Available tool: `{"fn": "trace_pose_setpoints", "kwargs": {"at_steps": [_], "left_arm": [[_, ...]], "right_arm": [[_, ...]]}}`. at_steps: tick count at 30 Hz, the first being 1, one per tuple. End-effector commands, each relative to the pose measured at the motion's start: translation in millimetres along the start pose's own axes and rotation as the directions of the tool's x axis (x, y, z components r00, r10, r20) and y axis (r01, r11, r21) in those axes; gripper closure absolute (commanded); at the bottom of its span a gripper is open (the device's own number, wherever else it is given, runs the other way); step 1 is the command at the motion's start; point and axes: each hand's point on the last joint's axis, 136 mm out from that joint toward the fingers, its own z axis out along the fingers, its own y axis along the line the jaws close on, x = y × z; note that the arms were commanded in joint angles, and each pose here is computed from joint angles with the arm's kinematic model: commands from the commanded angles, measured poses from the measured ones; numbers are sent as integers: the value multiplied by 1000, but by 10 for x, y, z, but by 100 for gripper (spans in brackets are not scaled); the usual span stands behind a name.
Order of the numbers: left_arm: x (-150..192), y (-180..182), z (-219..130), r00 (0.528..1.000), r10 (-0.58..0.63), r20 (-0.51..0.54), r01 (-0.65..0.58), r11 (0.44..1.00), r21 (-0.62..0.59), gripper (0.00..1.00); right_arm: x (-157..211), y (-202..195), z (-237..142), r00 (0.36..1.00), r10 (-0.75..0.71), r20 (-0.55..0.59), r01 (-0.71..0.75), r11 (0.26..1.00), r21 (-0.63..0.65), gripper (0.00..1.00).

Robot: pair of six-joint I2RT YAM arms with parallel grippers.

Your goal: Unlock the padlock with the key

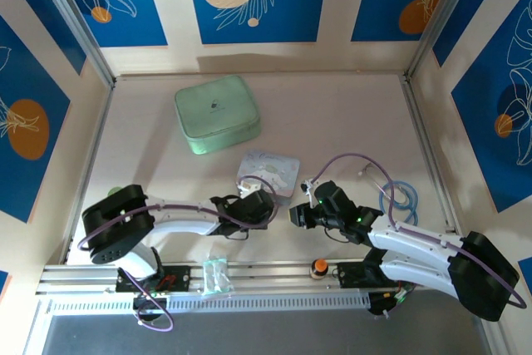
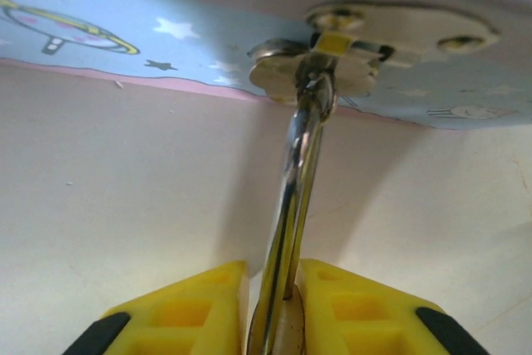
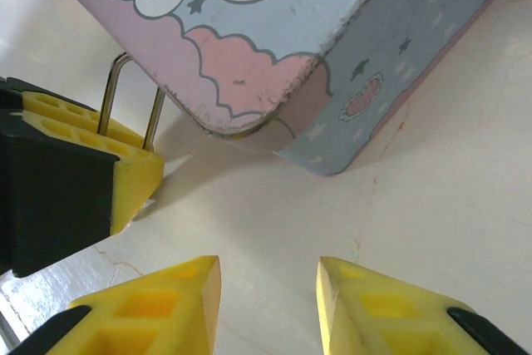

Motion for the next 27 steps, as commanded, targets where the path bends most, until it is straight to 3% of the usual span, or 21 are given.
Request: {"fn": "trace_pose_setpoints", "kwargs": {"at_steps": [1, 10, 27], "left_arm": [[139, 260, -4, 996, 76, -47, -82, 988, -134, 78], [101, 321, -95, 977, 204, -54, -211, 935, -284, 78], [196, -39, -147, 960, 275, -47, -277, 923, -268, 72]], "right_arm": [[-22, -33, -15, 1000, 16, 12, -16, 1000, 17, 64], [3, -52, 26, 1000, 25, 0, -25, 999, 25, 65], [95, -117, 102, 999, 45, -27, -44, 998, 46, 65]]}}
